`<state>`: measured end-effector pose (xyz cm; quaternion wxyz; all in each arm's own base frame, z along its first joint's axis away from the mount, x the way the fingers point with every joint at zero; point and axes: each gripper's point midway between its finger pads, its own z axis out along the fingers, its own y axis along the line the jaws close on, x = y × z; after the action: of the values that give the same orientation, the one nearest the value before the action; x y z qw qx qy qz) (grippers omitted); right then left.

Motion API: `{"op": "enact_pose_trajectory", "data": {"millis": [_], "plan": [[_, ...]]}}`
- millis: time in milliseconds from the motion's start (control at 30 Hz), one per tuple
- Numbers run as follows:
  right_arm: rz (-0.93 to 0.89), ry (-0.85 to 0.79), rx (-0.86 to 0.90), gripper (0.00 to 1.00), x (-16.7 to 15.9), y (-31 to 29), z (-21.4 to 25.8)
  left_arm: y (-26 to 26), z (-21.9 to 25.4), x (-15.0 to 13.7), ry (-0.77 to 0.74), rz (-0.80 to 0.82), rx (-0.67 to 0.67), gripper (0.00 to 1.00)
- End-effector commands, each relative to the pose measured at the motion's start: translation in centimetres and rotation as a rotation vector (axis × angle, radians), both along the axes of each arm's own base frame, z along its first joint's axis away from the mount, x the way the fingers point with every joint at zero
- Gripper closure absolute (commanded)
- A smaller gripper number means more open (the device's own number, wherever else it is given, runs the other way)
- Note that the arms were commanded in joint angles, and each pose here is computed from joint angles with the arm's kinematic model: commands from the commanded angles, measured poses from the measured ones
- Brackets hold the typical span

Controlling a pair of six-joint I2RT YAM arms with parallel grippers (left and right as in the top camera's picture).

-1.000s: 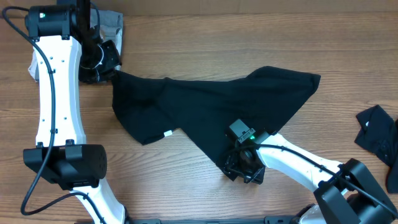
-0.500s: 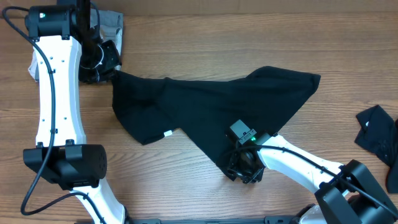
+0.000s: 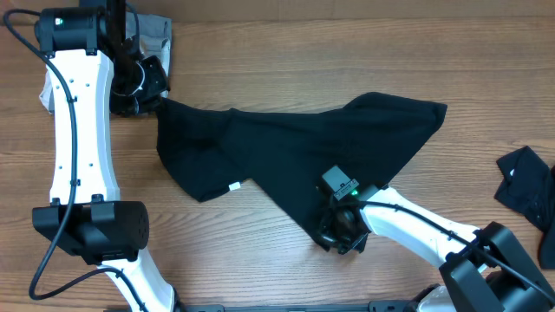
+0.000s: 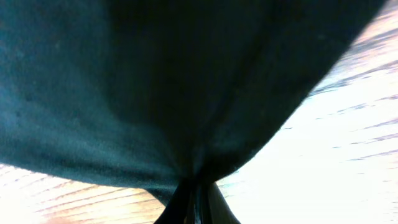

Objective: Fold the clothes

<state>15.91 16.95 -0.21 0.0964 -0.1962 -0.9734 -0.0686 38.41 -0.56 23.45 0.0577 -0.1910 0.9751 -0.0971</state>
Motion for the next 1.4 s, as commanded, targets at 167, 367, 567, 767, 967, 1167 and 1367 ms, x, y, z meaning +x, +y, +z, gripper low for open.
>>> {"op": "enact_pose_trajectory", "data": {"millis": [167, 367, 567, 767, 967, 1167, 1367], "plan": [[-0.078, -0.206, -0.049, 0.96, 7.1, -4.5, 8.8, -4.3, 2.9, -0.7, -0.098, -0.178, -0.193, 0.96], [-0.129, -0.469, 0.005, 0.96, 11.2, -8.5, 23.5, -5.5, 9.2, -4.3, -0.282, -0.232, -0.171, 0.96], [-0.181, -0.697, 0.032, 0.96, 10.3, -11.3, 35.5, -7.2, 15.1, -9.5, -0.464, -0.268, -0.170, 0.96], [-0.148, -0.943, 0.138, 0.96, 7.5, -10.9, 43.9, -8.5, 20.1, -16.3, -0.640, -0.270, -0.200, 0.96], [-0.173, -1.005, 0.145, 0.96, 7.2, -11.2, 45.6, -7.2, 21.9, -19.5, -0.721, -0.167, -0.187, 0.96], [-0.196, -1.008, 0.087, 0.96, 11.8, -11.5, 44.9, -6.7, 22.1, -15.5, -0.748, -0.124, -0.142, 0.96], [-0.207, -1.118, 0.112, 0.96, 21.1, -10.3, 45.4, -8.0, 24.2, -2.5, -0.938, -0.111, -0.132, 0.96]]}}
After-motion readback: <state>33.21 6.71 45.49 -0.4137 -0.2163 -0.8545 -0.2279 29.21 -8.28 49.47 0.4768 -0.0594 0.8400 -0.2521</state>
